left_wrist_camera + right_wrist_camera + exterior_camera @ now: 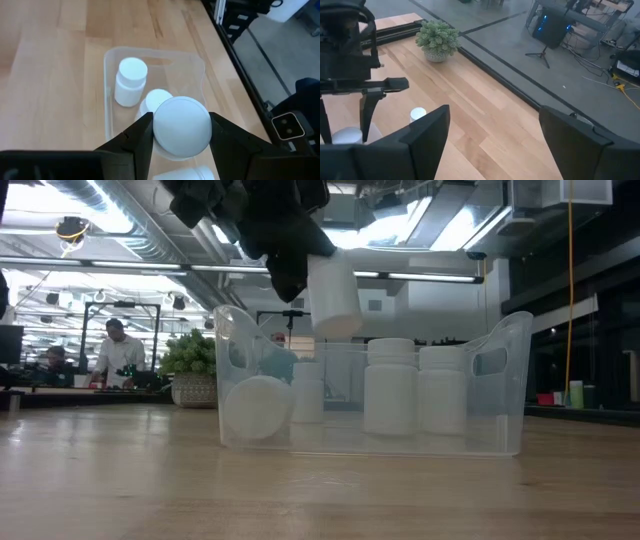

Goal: Pick and place pill bottles into a basket
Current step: Adjust the white medicine bottle on the transparent bin

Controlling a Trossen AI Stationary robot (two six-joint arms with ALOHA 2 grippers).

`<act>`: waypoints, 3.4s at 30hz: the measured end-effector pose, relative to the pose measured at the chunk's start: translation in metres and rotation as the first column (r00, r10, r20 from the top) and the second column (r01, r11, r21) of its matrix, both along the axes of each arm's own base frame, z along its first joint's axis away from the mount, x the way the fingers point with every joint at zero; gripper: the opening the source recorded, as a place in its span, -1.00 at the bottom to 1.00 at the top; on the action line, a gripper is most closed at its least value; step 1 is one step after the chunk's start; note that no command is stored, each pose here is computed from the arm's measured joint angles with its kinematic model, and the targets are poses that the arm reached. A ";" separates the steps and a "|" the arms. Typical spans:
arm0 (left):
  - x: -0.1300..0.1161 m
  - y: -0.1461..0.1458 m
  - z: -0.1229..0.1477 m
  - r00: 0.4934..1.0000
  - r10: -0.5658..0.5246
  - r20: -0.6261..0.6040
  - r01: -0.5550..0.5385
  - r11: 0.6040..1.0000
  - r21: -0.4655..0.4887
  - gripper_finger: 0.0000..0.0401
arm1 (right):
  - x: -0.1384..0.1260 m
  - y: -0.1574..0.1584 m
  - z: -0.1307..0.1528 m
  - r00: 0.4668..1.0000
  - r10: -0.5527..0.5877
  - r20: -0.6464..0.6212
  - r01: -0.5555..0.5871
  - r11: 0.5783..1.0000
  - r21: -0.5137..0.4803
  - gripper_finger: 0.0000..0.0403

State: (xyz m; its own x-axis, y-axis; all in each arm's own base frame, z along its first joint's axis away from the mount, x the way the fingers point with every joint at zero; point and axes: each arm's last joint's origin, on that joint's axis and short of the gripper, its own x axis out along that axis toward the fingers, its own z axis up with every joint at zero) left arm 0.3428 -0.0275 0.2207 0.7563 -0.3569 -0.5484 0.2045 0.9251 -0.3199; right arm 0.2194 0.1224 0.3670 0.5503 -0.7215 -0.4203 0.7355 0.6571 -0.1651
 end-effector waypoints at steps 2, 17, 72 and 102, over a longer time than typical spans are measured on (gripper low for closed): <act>0.001 0.000 -0.003 1.000 0.003 -0.013 -0.003 1.000 -0.004 -0.22 | 0.000 0.000 0.000 1.000 0.002 -0.003 -0.002 1.000 -0.002 0.53; 0.001 -0.004 -0.002 1.000 0.014 -0.020 -0.014 1.000 -0.012 -0.22 | 0.000 0.000 0.000 0.998 0.027 -0.048 -0.029 0.999 -0.039 0.53; 0.098 -0.029 -0.011 0.979 -0.202 -0.028 0.204 0.978 0.047 -0.22 | 0.000 -0.001 0.001 0.995 0.049 -0.087 -0.056 0.995 -0.084 0.53; 0.106 -0.031 -0.042 0.964 -0.259 -0.062 0.262 0.963 0.057 -0.22 | 0.000 -0.001 0.001 0.996 0.045 -0.079 -0.051 0.996 -0.079 0.53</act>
State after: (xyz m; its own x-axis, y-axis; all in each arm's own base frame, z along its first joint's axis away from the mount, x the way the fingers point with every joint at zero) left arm 0.4489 -0.0587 0.1785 0.6105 -0.5006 -0.6138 0.4254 0.8609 -0.2790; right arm 0.2191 0.1218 0.3677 0.5531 -0.7282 -0.4047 0.6863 0.6737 -0.2742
